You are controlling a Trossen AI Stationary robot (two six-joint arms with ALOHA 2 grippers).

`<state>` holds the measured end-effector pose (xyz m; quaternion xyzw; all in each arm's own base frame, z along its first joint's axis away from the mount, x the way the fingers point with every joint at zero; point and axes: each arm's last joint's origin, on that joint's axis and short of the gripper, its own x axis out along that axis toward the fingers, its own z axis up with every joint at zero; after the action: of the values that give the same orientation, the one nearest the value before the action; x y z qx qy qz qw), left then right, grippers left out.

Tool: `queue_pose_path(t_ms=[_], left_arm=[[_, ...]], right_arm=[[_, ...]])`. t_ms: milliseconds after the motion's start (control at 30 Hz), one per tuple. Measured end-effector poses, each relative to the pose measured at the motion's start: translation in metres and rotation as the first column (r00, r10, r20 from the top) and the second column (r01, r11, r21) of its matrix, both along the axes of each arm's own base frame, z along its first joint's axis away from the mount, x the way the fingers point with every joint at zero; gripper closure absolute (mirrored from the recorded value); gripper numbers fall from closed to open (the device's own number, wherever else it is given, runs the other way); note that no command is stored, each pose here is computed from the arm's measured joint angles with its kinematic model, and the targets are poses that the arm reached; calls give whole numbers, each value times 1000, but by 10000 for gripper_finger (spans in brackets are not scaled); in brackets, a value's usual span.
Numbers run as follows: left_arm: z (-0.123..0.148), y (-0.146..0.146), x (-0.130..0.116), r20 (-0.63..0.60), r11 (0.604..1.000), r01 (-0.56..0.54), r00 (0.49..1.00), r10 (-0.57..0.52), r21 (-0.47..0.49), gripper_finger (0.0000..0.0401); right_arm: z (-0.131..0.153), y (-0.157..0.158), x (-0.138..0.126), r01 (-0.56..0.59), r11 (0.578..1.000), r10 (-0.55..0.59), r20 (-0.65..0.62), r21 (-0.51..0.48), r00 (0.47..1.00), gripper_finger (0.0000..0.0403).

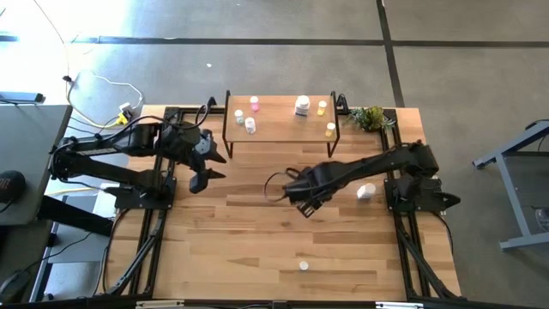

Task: Pick and place medicine bottles onto shelf by color
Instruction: Put the pink pill bottle on the shelf

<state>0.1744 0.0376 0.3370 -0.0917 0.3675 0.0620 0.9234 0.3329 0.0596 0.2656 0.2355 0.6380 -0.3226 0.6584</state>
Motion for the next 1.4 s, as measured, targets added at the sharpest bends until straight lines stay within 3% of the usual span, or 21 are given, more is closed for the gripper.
queue_pose_path(t_ms=[133, 267, 633, 867, 1167, 1400], left_arm=[[0, 0, -1, -2, 1000, -20, 1000, 20, 13, 176], [-1, 1, -1, -6, 998, -49, 999, 49, 31, 176], [0, 1, -1, -2, 997, -73, 997, 73, 7, 176], [0, 1, -1, -2, 996, -85, 996, 85, -7, 176], [-1, 2, -1, -2, 996, -86, 996, 86, -7, 176], [-1, 2, -1, -2, 996, -86, 996, 86, -7, 176]], right_arm=[[5, -15, -13, -33, 998, 31, 51, 48, 998, 233], [12, -26, -21, -90, 993, 74, 179, 78, 981, 233], [-9, -33, -6, -265, 963, 208, 484, 51, 850, 233], [-15, -33, -2, -325, 946, 279, 499, 6, 820, 226], [-39, -33, 11, -470, 876, 469, 405, -104, 785, 169], [-47, -31, 14, -548, 834, 525, 397, -65, 753, 164]])
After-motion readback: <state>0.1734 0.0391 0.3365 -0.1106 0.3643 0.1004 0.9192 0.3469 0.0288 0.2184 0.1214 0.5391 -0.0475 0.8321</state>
